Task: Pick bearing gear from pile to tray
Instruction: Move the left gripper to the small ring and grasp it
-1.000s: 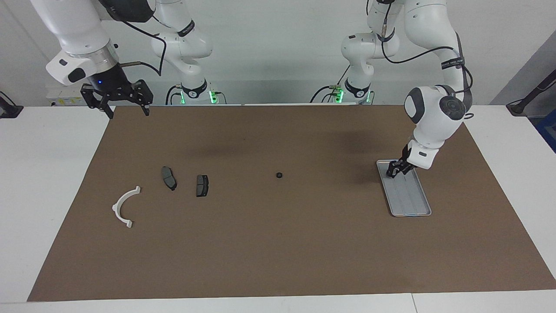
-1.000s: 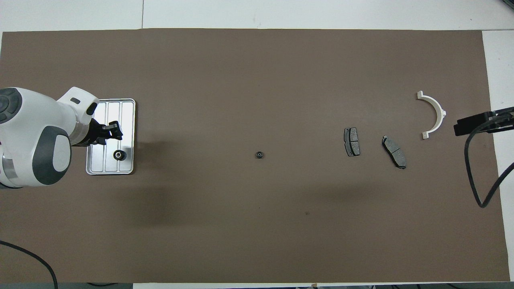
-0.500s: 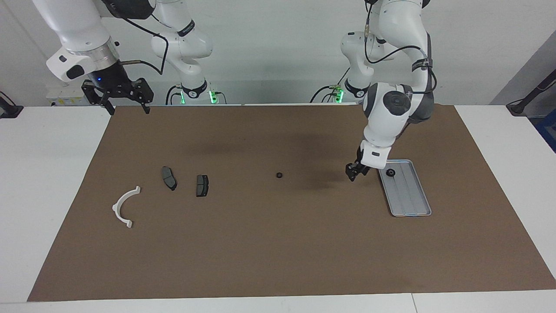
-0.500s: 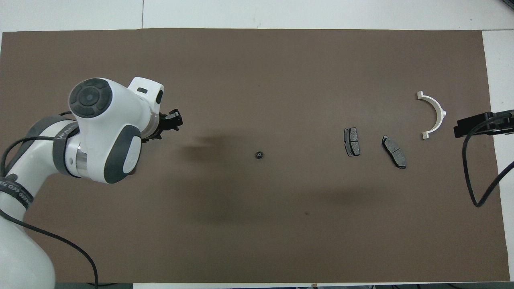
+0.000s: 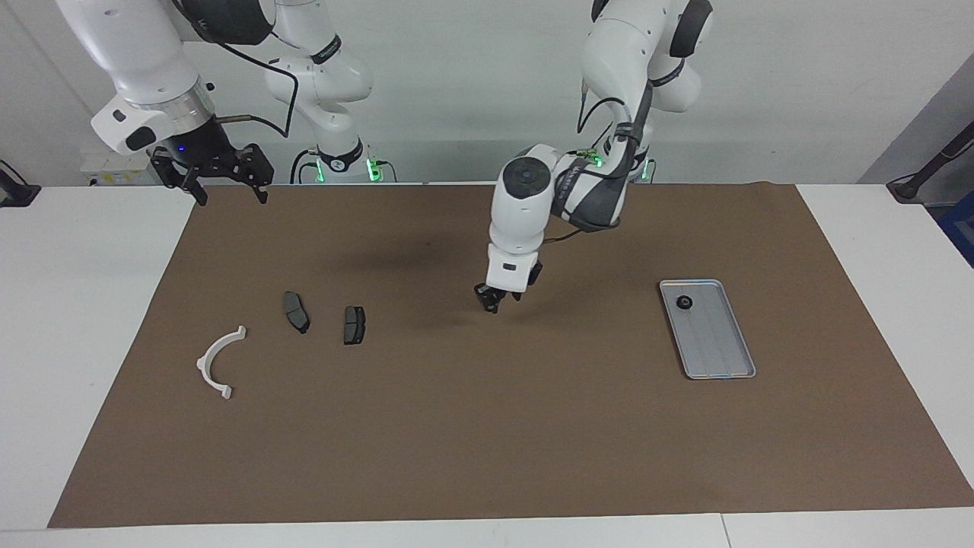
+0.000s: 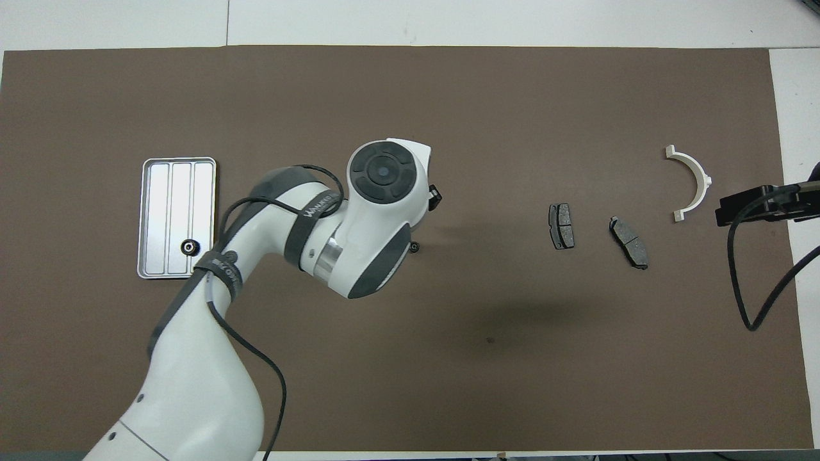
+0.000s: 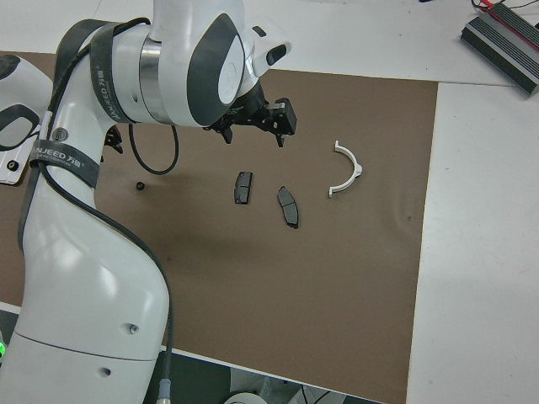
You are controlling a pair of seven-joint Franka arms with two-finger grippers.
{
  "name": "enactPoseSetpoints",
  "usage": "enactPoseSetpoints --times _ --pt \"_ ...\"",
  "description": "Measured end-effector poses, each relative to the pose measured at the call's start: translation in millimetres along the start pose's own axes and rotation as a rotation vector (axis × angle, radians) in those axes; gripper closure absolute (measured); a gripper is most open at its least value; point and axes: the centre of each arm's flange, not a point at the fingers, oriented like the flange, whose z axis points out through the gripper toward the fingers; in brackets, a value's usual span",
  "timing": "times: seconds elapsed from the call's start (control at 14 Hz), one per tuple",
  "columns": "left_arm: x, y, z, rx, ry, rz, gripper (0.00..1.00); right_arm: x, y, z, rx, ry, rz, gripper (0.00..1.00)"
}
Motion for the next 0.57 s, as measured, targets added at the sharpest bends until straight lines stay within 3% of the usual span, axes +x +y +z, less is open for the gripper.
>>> enactPoseSetpoints --times 0.14,0.57 --pt "-15 9 17 0.016 -0.008 0.013 0.4 0 0 2 0.0 -0.005 0.0 0.0" --pt "-14 6 50 0.065 -0.025 0.01 0.4 0 0 6 0.001 -0.012 0.0 0.0"
